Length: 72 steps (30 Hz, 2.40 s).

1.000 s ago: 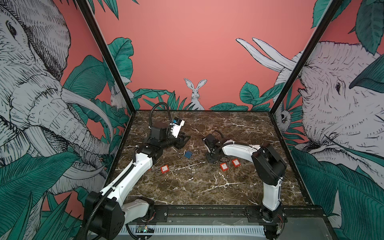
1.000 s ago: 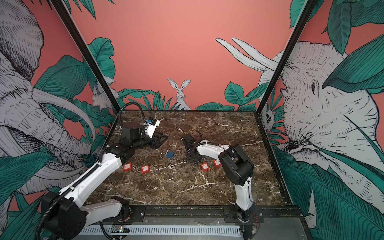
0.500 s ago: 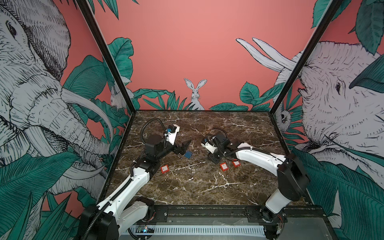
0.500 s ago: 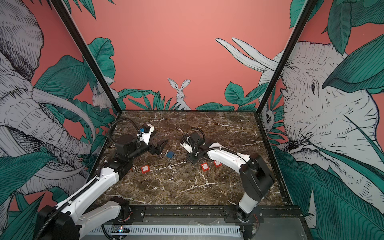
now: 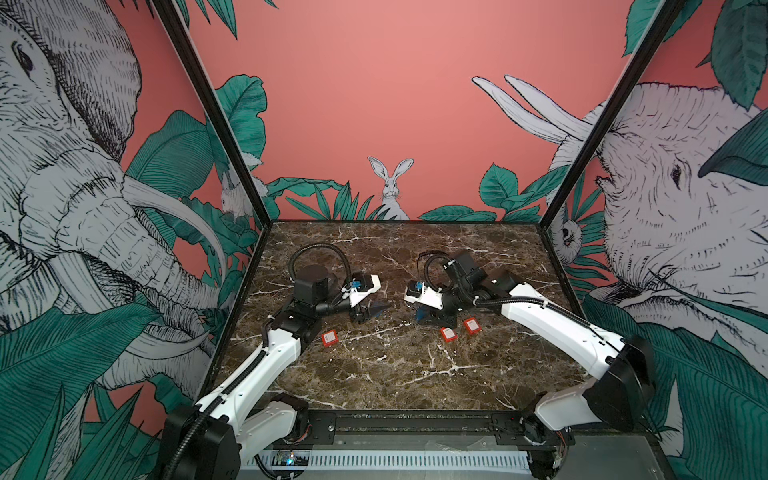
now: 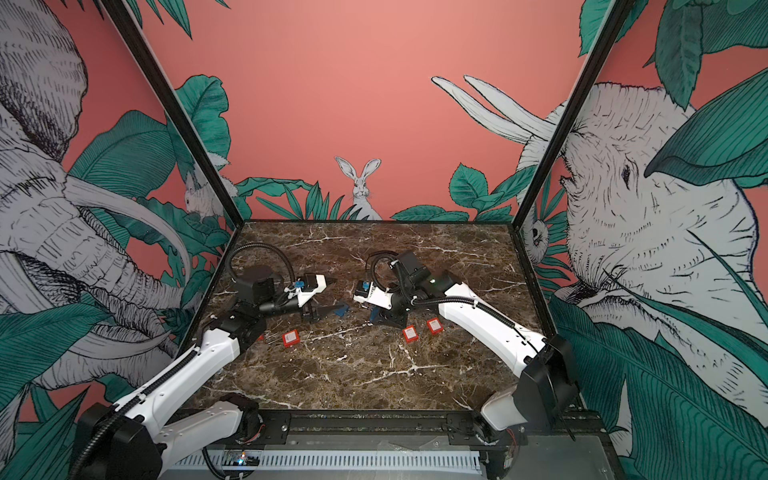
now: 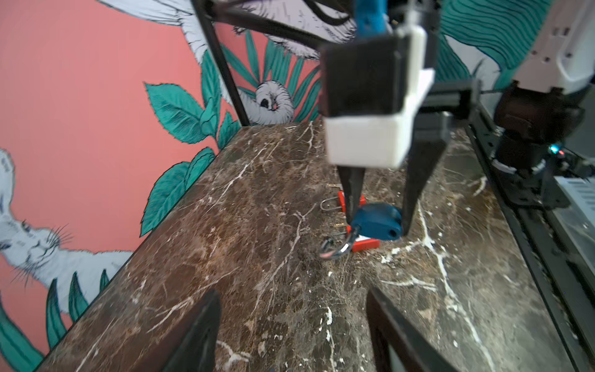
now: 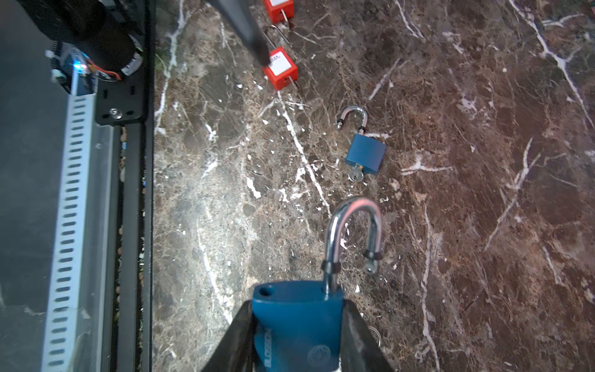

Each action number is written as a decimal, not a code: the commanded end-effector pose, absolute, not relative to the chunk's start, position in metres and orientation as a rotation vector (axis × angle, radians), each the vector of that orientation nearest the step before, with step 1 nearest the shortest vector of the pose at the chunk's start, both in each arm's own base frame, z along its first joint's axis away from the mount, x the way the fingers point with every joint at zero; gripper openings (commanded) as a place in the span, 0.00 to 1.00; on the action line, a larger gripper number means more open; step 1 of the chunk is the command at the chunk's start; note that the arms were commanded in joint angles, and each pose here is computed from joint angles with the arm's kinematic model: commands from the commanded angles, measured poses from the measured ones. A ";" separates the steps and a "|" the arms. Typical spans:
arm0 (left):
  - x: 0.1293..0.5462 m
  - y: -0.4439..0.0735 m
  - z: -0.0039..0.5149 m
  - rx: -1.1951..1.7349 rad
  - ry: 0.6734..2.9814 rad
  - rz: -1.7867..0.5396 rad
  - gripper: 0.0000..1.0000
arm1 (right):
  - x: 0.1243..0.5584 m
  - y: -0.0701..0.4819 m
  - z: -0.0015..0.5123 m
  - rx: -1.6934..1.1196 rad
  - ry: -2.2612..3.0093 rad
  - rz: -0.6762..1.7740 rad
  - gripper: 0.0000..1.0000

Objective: Lock with the key

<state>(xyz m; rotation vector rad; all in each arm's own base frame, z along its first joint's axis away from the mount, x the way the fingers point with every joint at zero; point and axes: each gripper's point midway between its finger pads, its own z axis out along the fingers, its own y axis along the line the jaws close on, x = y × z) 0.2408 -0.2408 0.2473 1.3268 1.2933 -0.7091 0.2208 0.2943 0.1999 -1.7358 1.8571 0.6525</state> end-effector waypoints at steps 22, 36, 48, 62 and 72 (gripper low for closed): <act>0.212 -0.286 0.226 1.556 1.110 -0.901 0.39 | 0.193 0.308 0.229 -1.825 1.752 0.911 0.23; 0.210 -0.296 0.225 1.601 1.092 -0.979 0.00 | 0.196 0.308 0.225 -1.869 1.754 0.897 0.27; 0.218 -0.305 0.241 1.444 1.114 -1.077 0.00 | 0.250 0.272 0.259 -1.590 1.799 0.620 0.59; 0.222 -0.314 0.264 1.314 1.087 -1.152 0.00 | 0.231 0.262 0.241 -1.540 1.809 0.697 0.46; 0.214 -0.322 0.266 1.321 1.079 -1.186 0.00 | 0.230 0.272 0.235 -1.567 1.780 0.726 0.36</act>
